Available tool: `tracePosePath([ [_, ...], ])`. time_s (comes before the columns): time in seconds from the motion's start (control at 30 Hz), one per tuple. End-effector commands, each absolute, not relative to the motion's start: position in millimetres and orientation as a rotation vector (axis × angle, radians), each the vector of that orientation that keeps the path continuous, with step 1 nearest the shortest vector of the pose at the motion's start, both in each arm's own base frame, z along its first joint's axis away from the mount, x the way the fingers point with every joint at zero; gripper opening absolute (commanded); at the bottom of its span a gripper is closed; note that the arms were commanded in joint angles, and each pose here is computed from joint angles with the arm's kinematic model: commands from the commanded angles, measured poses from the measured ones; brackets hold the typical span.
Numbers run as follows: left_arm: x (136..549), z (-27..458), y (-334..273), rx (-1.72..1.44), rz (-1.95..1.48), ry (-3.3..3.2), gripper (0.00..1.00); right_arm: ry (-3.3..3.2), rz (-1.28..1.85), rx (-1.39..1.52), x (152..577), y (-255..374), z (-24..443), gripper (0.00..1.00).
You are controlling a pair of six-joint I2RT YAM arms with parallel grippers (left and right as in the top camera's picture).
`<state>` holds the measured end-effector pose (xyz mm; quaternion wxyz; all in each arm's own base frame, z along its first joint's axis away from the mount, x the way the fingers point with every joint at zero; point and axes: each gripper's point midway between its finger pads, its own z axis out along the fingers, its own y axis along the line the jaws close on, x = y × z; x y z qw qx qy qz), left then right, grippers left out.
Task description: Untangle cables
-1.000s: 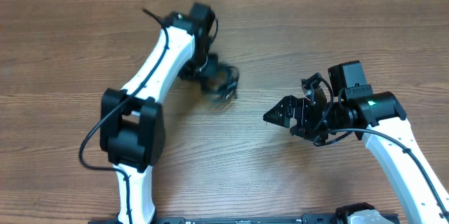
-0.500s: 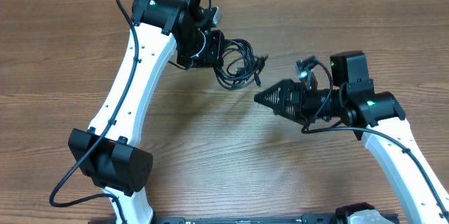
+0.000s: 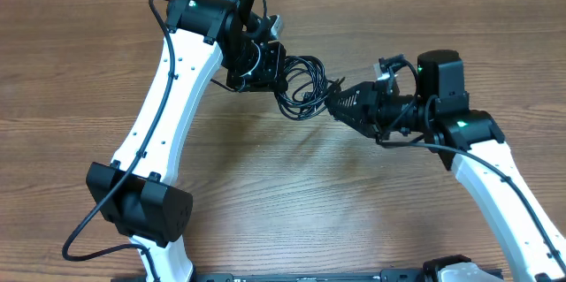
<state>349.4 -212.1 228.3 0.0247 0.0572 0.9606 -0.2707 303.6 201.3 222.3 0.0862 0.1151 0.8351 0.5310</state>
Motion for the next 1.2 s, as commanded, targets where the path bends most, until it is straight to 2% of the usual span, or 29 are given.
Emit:
tracePosePath([
  [0.0, 347.8, 233.5, -216.7, 0.205, -0.892, 2.955, 0.04, 2.487, 1.647, 0.357, 304.5, 214.0, 229.3, 0.44],
  [0.2, 346.7, 233.7, -217.7, 0.193, -0.900, 2.961, 0.04, 2.424, 1.702, 0.276, 306.3, 234.4, 245.7, 0.42],
  [0.4, 344.9, 232.1, -215.3, 0.180, -0.880, 2.977, 0.04, 2.432, 1.653, 0.347, 311.8, 234.0, 240.1, 0.17],
  [0.5, 350.7, 225.3, -203.7, 0.165, -0.754, 2.984, 0.04, 2.466, 1.622, 0.396, 310.3, 231.0, 232.2, 0.05],
  [0.7, 369.1, 204.6, -148.9, -0.104, -0.250, 2.996, 0.04, 2.504, 1.707, 0.296, 290.9, 246.1, 237.1, 0.04],
  [0.77, 371.3, 201.9, -143.0, -0.129, -0.199, 2.992, 0.04, 2.509, 1.692, 0.276, 288.8, 251.0, 236.2, 0.04],
  [1.0, 367.2, 195.5, -143.2, -0.128, -0.196, 3.030, 0.16, 2.483, 1.638, 0.224, 293.3, 252.2, 240.4, 0.04],
  [1.03, 366.2, 195.4, -142.9, -0.129, -0.195, 3.034, 0.28, 2.474, 1.639, 0.216, 294.4, 252.6, 244.2, 0.04],
  [1.07, 364.5, 195.3, -143.5, -0.128, -0.205, 3.042, 0.51, 2.456, 1.637, 0.190, 296.2, 253.3, 251.3, 0.04],
  [1.13, 362.8, 195.9, -148.4, -0.093, -0.249, 3.050, 0.46, 2.448, 1.599, 0.166, 298.8, 251.8, 261.1, 0.04],
  [1.17, 362.3, 196.1, -149.8, -0.085, -0.261, 3.052, 0.48, 2.457, 1.563, 0.169, 300.0, 249.4, 262.6, 0.04],
])
